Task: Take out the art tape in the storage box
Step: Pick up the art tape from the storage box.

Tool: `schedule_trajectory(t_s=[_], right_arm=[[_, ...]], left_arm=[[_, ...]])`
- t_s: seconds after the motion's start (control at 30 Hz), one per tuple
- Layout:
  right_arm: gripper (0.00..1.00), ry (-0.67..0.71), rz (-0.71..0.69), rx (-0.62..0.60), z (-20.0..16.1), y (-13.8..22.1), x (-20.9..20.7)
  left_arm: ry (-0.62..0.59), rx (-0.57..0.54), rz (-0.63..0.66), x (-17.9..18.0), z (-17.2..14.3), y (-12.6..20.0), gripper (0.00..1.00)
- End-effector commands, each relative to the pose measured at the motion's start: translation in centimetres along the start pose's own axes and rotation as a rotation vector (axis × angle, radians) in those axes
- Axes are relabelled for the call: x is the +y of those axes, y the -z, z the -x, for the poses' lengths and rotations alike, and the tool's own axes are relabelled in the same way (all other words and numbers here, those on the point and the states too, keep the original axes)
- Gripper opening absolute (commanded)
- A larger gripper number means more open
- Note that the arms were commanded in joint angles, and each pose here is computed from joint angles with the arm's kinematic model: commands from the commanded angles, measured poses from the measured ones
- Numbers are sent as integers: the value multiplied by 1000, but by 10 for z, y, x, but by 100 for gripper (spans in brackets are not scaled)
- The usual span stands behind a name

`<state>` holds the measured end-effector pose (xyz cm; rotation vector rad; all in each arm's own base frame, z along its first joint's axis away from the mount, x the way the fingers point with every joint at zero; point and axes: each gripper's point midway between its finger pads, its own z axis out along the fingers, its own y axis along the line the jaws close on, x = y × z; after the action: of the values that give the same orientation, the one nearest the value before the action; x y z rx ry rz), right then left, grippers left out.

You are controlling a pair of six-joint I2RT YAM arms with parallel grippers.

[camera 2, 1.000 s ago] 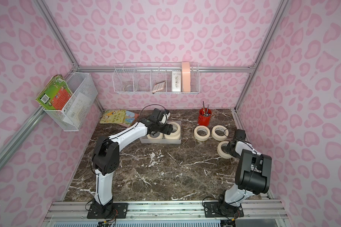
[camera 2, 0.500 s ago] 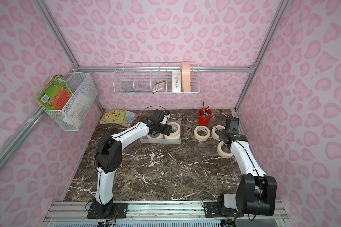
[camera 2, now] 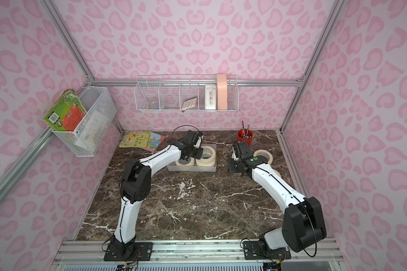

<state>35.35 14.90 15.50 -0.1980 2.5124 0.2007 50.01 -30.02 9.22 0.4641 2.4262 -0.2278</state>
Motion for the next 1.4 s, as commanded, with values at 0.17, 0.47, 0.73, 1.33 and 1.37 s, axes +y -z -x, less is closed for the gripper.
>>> schedule_trajectory(t_s=[0.17, 0.47, 0.73, 1.33, 1.37], right_arm=[[61, 28, 95, -36, 29, -6, 41], [61, 29, 161, -106, 74, -10, 73], [60, 28, 193, -89, 81, -24, 89], [0, 29, 165, -47, 71, -48, 82], [0, 30, 152, -49, 71, -46, 79]], left_arm=[[-7, -1, 56, 11, 2, 10, 6], [-39, -70, 51, 2, 21, 65, 1], [-54, -74, 22, -16, 18, 72, 1], [-20, -213, -124, -47, 32, 112, 25], [-19, -228, -146, -51, 34, 114, 36]])
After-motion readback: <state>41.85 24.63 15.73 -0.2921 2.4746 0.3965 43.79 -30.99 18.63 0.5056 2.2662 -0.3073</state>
